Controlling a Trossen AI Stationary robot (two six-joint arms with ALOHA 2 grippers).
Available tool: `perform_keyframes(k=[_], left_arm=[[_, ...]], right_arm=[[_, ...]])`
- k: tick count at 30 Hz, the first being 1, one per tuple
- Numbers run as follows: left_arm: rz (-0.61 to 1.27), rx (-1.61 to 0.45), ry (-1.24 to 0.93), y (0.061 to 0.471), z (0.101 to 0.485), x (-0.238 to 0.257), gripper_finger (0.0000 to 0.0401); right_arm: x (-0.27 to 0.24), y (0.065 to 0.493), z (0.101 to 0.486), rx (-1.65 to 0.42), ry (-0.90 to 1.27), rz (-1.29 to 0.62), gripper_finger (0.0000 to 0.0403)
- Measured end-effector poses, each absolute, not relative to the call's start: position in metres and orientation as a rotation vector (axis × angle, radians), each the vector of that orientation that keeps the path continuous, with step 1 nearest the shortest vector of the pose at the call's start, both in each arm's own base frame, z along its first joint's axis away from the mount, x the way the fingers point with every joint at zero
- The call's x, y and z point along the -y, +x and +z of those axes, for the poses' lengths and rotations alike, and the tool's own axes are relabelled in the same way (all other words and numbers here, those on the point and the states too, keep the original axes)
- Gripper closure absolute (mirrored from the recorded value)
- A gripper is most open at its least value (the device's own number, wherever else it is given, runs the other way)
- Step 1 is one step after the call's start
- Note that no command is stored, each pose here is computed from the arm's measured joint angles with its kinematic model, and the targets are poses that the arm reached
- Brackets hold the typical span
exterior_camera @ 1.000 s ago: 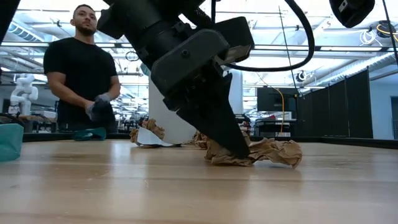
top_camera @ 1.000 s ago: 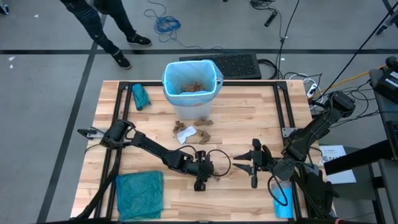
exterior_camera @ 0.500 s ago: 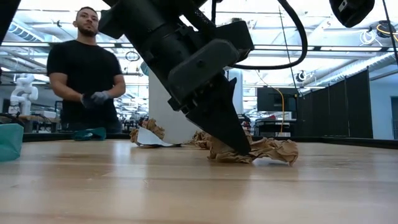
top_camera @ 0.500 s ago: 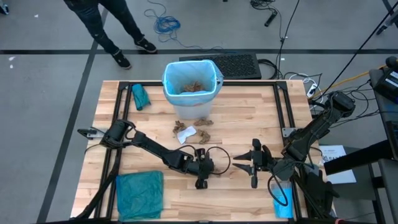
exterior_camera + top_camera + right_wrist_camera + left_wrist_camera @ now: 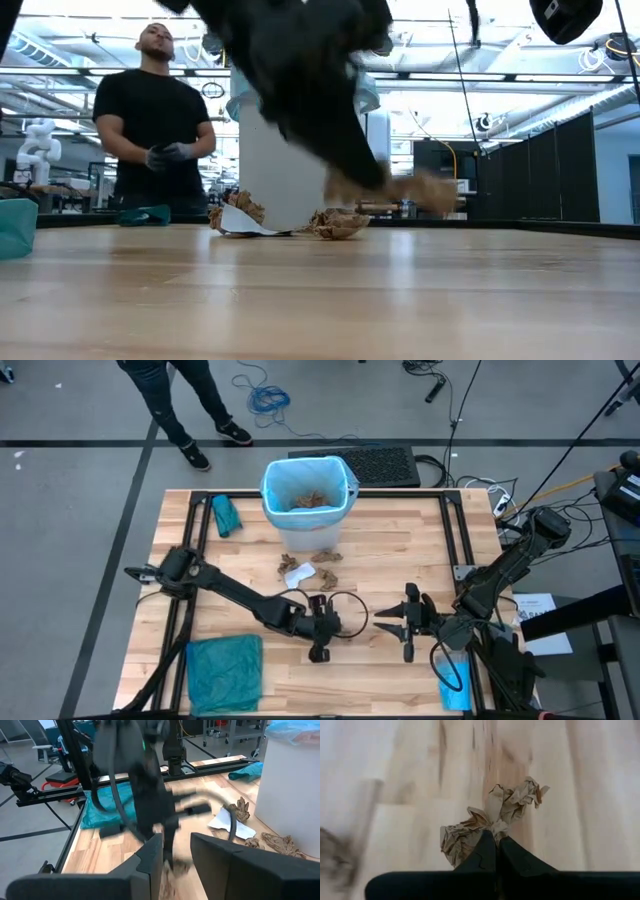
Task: Place trash/remove bag and relplace
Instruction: Put the brown paper into the blue trash bag inside the white trash bin
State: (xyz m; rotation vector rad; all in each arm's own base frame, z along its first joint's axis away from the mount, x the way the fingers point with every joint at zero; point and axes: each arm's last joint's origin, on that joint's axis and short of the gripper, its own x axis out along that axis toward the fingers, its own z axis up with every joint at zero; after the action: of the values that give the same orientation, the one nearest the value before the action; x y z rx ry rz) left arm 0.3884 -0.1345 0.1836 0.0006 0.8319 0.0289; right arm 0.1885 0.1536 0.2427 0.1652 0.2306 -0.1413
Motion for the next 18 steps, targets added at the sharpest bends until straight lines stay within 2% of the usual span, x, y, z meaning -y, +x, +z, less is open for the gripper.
perform_keyframes(k=[4,11,18], left_arm=[[0.048,-0.77,0.061,0.373,0.228,0.136,0.0399],[0.106,-0.549,0.191,0.334,0.309,0.129,0.04],[0.291,-0.395,0.346,0.304,0.368,0.086,0.04]], right_arm=[[-0.154,0.188,0.242,-0.233,0.159,-0.14,0.031],[-0.154,0.188,0.242,-0.236,0.155,-0.14,0.031],[-0.154,0.188,0.242,-0.234,0.16,-0.14,0.031]])
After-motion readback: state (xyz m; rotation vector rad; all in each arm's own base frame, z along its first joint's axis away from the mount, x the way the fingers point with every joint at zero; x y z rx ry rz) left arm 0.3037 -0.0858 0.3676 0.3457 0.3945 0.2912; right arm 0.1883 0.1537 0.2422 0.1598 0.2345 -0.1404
